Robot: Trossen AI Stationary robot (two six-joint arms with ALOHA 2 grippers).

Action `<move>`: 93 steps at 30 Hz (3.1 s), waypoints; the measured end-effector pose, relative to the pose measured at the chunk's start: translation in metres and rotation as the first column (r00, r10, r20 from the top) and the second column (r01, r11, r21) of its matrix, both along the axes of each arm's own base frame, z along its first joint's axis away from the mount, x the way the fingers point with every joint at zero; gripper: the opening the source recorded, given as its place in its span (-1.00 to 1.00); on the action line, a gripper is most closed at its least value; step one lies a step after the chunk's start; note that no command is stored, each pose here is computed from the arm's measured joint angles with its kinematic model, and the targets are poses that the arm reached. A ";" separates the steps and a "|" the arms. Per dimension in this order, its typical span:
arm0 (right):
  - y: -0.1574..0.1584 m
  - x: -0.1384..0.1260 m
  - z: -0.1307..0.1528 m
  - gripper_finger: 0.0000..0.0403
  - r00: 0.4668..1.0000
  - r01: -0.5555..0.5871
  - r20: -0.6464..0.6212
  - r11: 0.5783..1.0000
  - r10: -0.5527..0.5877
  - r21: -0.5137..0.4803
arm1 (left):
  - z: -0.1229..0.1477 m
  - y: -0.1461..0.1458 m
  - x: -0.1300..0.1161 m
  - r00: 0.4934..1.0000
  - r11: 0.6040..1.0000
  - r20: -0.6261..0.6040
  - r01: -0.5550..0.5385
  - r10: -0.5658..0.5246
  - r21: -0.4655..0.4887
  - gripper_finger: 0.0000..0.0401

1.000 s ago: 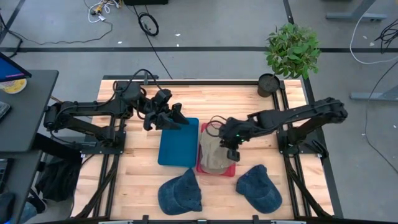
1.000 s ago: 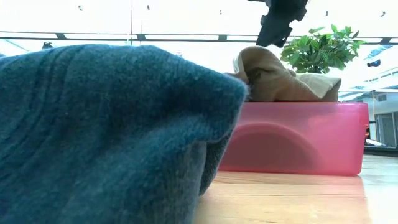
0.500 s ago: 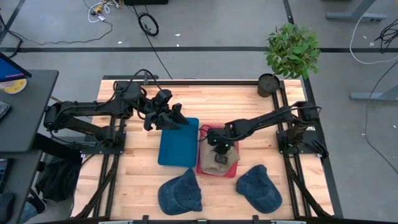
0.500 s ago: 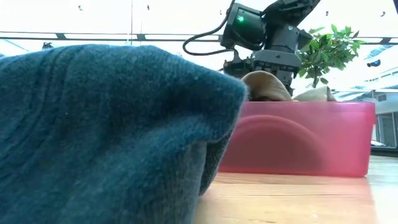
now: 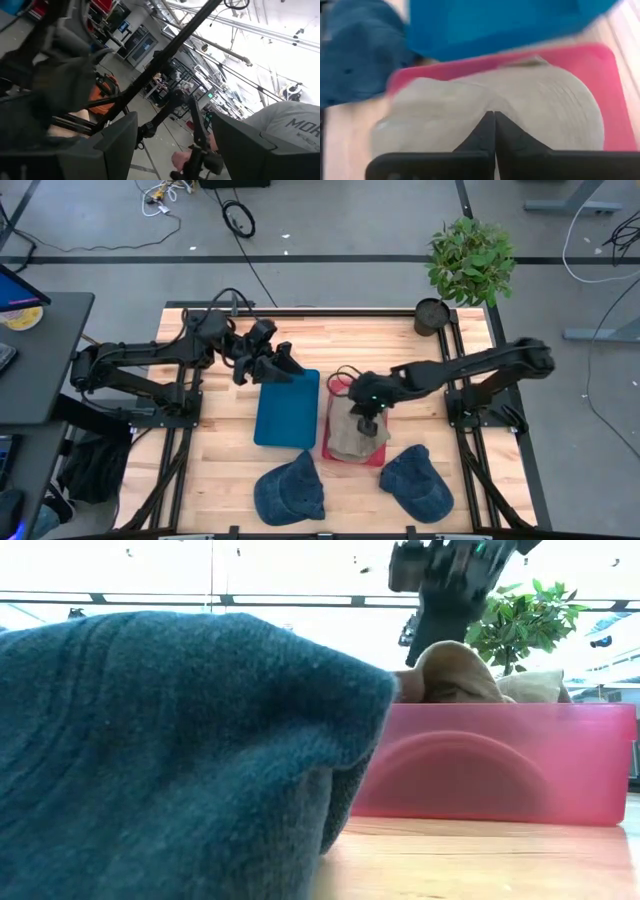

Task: Pick & Place hat
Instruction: Put the brown cap into the red bin, then put the blue cap into the blue bin

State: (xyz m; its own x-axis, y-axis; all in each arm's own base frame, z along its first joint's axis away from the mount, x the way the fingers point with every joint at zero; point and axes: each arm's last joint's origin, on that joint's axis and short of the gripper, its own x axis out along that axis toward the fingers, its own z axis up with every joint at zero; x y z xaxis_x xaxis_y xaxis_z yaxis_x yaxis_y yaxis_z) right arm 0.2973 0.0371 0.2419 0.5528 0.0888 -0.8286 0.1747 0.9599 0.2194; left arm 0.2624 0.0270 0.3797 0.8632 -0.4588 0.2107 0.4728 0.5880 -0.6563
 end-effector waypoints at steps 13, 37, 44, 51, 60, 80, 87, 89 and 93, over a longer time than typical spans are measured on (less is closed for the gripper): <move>0.041 0.011 -0.044 -1.00 0.961 -0.244 -0.145 0.969 0.237 -0.030 | 0.000 0.014 -0.002 0.999 0.999 -0.001 -0.037 0.037 0.004 0.29; -0.026 0.010 -0.068 -1.00 0.904 -0.258 -0.338 0.964 0.264 0.063 | 0.000 0.020 -0.003 0.999 0.999 -0.012 -0.050 0.050 -0.017 0.29; -0.035 0.011 -0.068 -1.00 0.902 -0.286 -0.323 0.957 0.286 0.048 | 0.000 0.020 -0.003 0.999 0.999 -0.012 -0.051 0.050 -0.016 0.29; -0.046 0.012 -0.048 -0.99 0.932 -0.203 -0.301 0.979 0.200 0.023 | 0.000 0.020 -0.003 0.999 0.999 -0.015 -0.050 0.050 -0.020 0.29; -0.037 -0.013 0.026 -0.94 0.997 0.067 -0.056 0.993 -0.062 0.094 | -0.001 0.019 -0.003 0.999 0.999 -0.013 -0.035 0.035 -0.001 0.29; 0.027 -0.106 0.061 0.01 0.782 0.551 -0.514 0.777 -0.353 0.305 | -0.001 -0.010 -0.001 0.991 0.988 0.021 0.126 -0.129 0.091 0.29; 0.050 -0.120 0.041 0.37 0.641 0.689 -0.632 0.689 -0.436 0.224 | -0.001 -0.022 -0.001 0.985 0.977 0.050 0.157 -0.165 0.142 0.29; 0.057 -0.125 0.028 0.42 0.613 0.704 -0.655 0.682 -0.443 0.198 | -0.001 -0.024 -0.001 0.983 0.976 0.045 0.169 -0.176 0.135 0.29; 0.069 -0.131 -0.003 0.42 0.584 0.725 -0.685 0.659 -0.435 0.200 | -0.001 -0.028 -0.001 0.980 0.974 0.043 0.186 -0.193 0.131 0.29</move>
State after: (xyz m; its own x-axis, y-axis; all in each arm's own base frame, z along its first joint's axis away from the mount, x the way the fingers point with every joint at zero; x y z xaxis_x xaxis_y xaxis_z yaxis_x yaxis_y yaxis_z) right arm 0.1668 0.1057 0.2386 0.0851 0.3263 -0.9414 0.8779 0.4223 0.2257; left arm 0.2619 -0.0011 0.3786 0.7467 -0.6387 0.1858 0.6169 0.5606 -0.5524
